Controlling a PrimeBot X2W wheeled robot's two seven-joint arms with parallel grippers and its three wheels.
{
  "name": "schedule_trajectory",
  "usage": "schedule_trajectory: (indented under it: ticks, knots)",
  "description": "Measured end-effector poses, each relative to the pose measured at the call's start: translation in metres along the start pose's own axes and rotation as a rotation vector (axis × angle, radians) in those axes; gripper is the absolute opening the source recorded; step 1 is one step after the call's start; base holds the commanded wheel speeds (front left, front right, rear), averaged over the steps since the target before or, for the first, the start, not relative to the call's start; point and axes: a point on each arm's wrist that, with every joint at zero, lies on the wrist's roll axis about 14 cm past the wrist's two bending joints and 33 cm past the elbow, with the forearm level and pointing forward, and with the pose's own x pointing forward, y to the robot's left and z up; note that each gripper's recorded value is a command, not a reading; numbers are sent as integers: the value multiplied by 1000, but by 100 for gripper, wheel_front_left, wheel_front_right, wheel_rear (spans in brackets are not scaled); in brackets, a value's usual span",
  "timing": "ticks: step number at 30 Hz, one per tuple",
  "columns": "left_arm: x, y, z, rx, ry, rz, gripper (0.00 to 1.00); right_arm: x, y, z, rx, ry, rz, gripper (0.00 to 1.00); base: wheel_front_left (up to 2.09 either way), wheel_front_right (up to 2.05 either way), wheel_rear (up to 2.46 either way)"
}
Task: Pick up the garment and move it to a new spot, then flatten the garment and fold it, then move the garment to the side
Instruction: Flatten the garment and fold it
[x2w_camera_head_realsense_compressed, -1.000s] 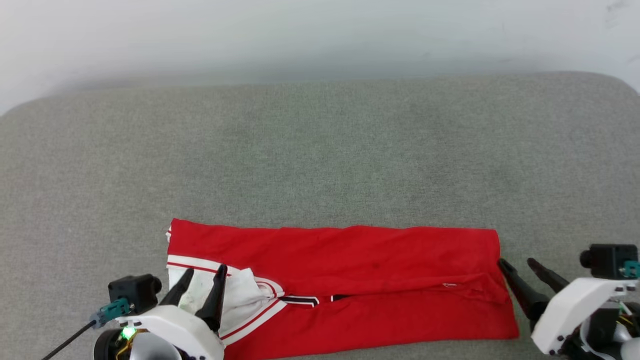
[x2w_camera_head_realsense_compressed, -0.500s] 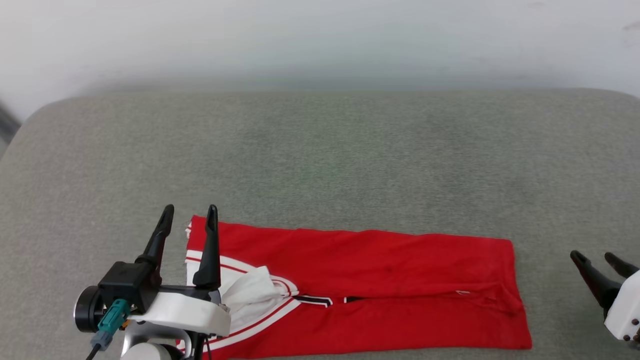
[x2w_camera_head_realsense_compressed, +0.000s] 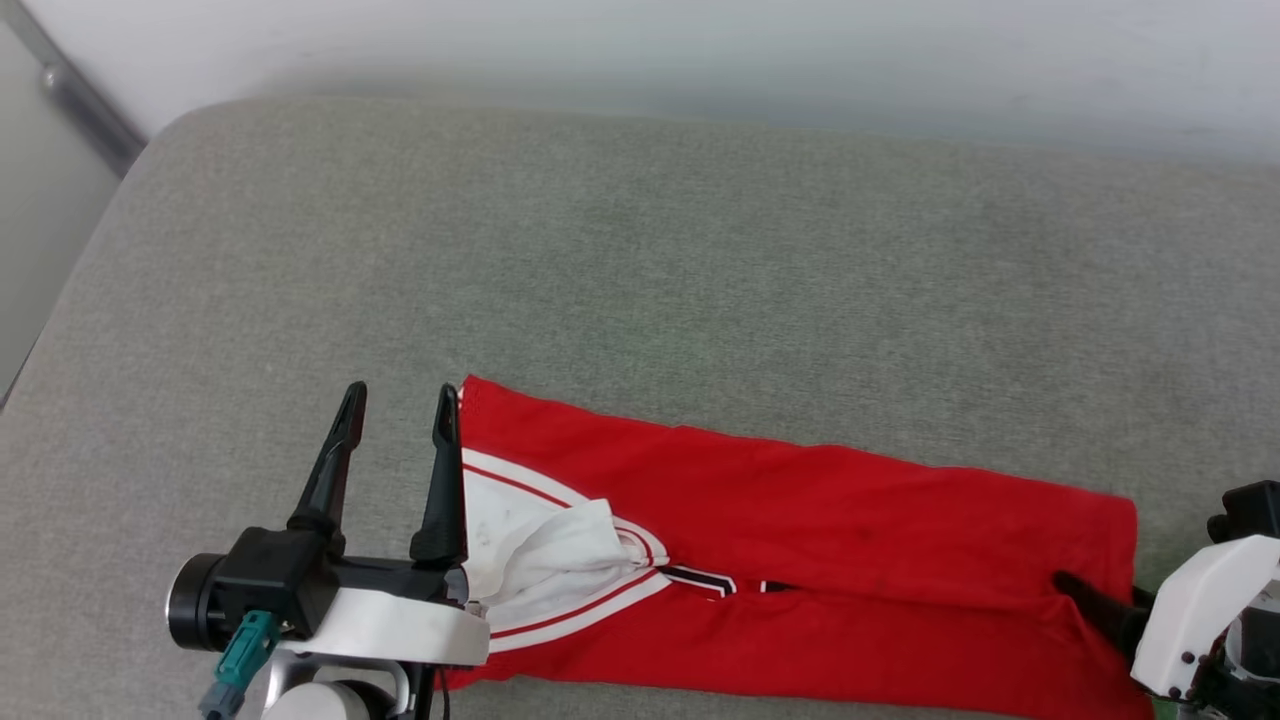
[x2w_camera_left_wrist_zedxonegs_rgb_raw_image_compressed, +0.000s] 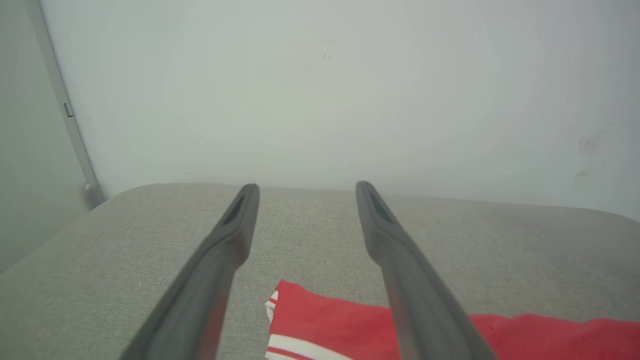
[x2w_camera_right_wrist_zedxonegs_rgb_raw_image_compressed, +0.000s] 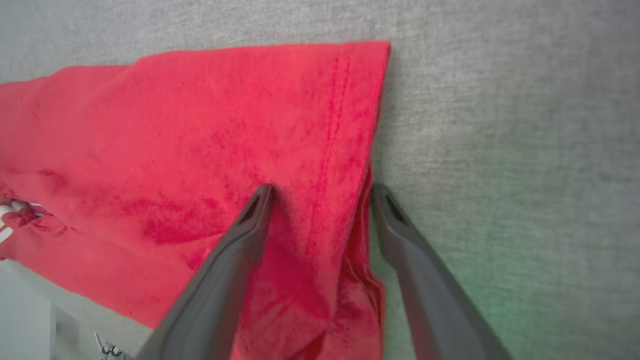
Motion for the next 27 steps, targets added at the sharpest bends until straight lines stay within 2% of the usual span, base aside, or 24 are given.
schedule_trajectory:
  ticks: [2,3,4,5,11,17,21,27]
  knots:
    - [-1,4,-2,3,6,14,100,7,4,-3,10,35,17,100,0,0,0]
    - [-1,5,-3,9,9,14,100,9,5,-4,2,47,21,80,0,0,0]
    - [-2,6,-5,11,14,18,100,11,6,-3,-2,51,25,31,0,0,0]
    - [-2,7,-5,12,15,19,100,11,7,-2,-3,51,30,0,0,0,0]
    - [-3,2,0,13,-1,2,100,4,19,5,-36,14,53,0,0,0,0]
    - [-1,-6,3,9,-12,-24,100,-16,14,30,-68,-77,34,0,0,0,0]
    - [2,-14,4,8,-16,-47,100,-35,-8,42,-54,-132,-27,0,0,0,0]
    - [8,-28,5,3,-18,-89,100,-74,-63,54,57,-230,-167,0,0,0,0]
